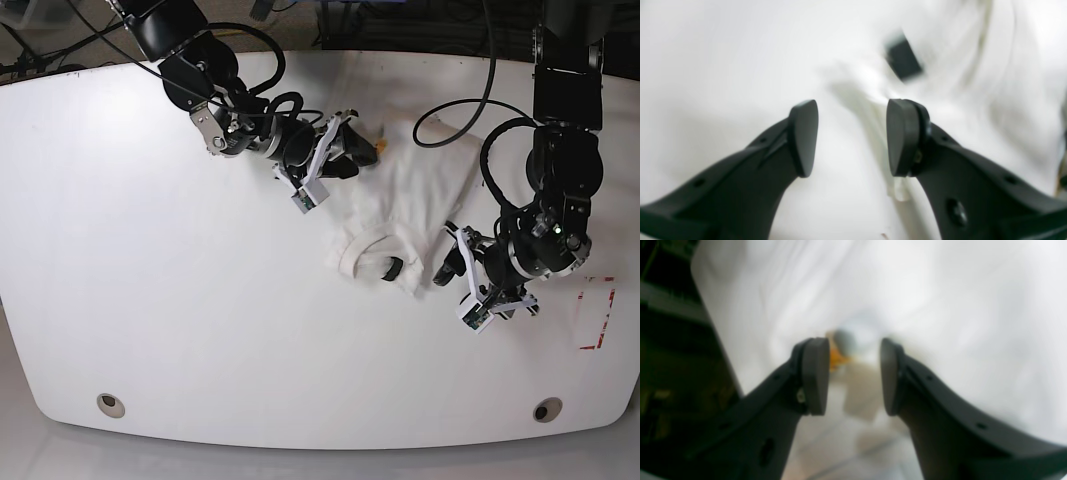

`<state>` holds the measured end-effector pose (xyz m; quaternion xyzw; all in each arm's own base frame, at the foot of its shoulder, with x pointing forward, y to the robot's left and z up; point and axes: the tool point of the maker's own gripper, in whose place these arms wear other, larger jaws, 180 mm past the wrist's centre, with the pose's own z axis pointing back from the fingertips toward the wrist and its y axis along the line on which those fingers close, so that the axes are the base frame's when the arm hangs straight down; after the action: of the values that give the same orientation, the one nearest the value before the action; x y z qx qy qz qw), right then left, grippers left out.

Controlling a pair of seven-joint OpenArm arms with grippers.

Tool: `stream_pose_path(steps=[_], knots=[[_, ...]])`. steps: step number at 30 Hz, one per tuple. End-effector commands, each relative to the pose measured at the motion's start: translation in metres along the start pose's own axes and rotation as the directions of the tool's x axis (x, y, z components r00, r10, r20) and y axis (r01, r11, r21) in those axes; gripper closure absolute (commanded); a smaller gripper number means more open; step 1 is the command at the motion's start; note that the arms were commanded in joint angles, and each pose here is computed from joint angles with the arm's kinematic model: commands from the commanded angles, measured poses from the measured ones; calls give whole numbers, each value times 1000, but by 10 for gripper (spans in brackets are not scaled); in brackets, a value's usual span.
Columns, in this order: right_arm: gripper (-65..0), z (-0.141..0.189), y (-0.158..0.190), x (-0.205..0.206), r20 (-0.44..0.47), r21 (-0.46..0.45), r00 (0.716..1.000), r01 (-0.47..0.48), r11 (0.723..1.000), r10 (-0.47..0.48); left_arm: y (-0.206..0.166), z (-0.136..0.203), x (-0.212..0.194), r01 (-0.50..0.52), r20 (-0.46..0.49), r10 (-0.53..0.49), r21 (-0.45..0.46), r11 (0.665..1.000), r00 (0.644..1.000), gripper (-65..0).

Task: Fold the T-shirt properly
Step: 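Grasp the folded bundle with the left gripper and lift it, then carry the bundle with the left gripper to the table's side edge and release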

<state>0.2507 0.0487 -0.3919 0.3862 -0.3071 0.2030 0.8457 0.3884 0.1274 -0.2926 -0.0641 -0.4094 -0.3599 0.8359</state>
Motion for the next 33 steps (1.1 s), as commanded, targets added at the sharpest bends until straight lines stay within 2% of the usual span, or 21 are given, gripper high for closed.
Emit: stream_pose_path(steps=[1,3,5,9,12,17,22,27,33], knots=[[-231,6,0,20,53,-2,998,-29,1000,29,-10,16,19,42,56,-43,9,999,998,-307],[-231,12,-1,26,64,-3,997,-53,999,53,-29,18,23,42,78,-42,-6,999,996,-328],[-231,27,-16,29,68,-43,995,-70,997,73,-50,16,20,26,88,-23,-39,999,996,-383],[-231,44,-32,33,82,-90,994,-71,993,79,-80,4,2,-60,47,63,-52,997,997,-449],[-231,60,-53,40,101,-147,992,-65,987,81,-95,-5,-2,-69,39,71,-46,997,997,-460],[-231,75,-71,40,118,-198,991,-34,980,59,-115,-28,-41,-129,-18,128,-63,990,992,-460],[-231,87,-76,51,185,-171,983,46,984,-13,-132,-50,-96,-224,-101,215,-100,969,971,-458],[-231,99,-79,60,214,-152,977,50,987,-16,-87,-38,-144,-302,-159,300,14,953,941,-458],[-231,99,-79,62,216,-153,976,46,987,-12,-5,6,-203,-347,-210,391,216,913,896,-458]])
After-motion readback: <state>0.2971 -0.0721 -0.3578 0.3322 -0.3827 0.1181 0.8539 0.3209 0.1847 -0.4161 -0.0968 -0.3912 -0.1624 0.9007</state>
